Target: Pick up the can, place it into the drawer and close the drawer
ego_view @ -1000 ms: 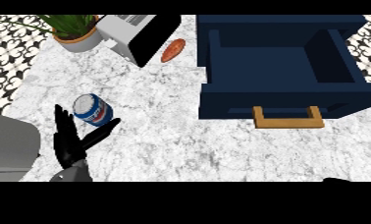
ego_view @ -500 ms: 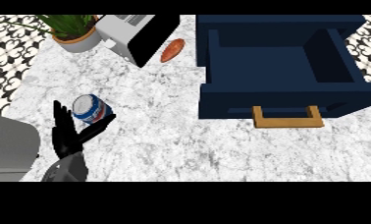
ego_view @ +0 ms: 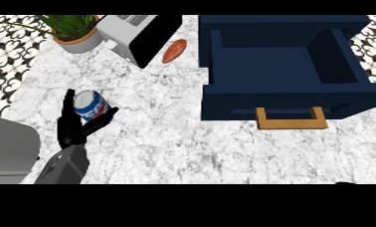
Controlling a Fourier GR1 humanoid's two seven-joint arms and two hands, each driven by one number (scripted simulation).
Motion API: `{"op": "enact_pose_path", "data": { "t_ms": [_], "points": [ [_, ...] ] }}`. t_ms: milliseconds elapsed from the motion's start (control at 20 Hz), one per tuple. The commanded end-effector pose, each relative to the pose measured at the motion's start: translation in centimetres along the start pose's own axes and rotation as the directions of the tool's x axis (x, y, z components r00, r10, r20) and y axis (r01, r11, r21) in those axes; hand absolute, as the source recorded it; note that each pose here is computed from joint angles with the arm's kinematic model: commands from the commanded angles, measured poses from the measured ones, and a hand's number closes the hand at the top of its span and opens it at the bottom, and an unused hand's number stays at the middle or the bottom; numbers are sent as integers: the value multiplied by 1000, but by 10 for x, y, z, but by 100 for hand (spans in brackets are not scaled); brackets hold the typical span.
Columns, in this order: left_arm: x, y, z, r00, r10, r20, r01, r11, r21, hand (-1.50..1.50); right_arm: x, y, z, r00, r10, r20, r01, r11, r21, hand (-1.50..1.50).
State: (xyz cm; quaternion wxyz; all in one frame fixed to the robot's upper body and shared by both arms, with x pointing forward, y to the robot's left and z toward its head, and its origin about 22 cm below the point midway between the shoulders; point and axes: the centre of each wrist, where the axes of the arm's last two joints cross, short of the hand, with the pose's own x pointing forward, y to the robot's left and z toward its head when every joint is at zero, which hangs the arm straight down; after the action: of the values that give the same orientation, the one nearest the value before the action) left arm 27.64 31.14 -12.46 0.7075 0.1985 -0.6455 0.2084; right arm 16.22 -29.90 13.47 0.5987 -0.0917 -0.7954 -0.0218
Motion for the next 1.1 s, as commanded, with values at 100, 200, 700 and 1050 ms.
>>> {"op": "enact_pose_path", "data": {
  "t_ms": [100,200,700,1050],
  "points": [
    [-6,-10,-1,998,60,11,-58,994,-91,150,-11,8,0,1000,-17,11,17,1000,-11,-150],
    [13,-18,-16,996,88,30,-85,991,-100,150,14,-1,-6,1000,3,15,-3,1000,-7,-150],
    [14,-77,-2,992,91,85,-52,921,-385,150,10,-5,-15,1000,6,29,-6,1000,-7,-150],
    [47,-140,-1,986,150,66,-92,840,-535,150,18,4,-14,1000,17,22,-17,1000,-21,-150]
  ]
}}
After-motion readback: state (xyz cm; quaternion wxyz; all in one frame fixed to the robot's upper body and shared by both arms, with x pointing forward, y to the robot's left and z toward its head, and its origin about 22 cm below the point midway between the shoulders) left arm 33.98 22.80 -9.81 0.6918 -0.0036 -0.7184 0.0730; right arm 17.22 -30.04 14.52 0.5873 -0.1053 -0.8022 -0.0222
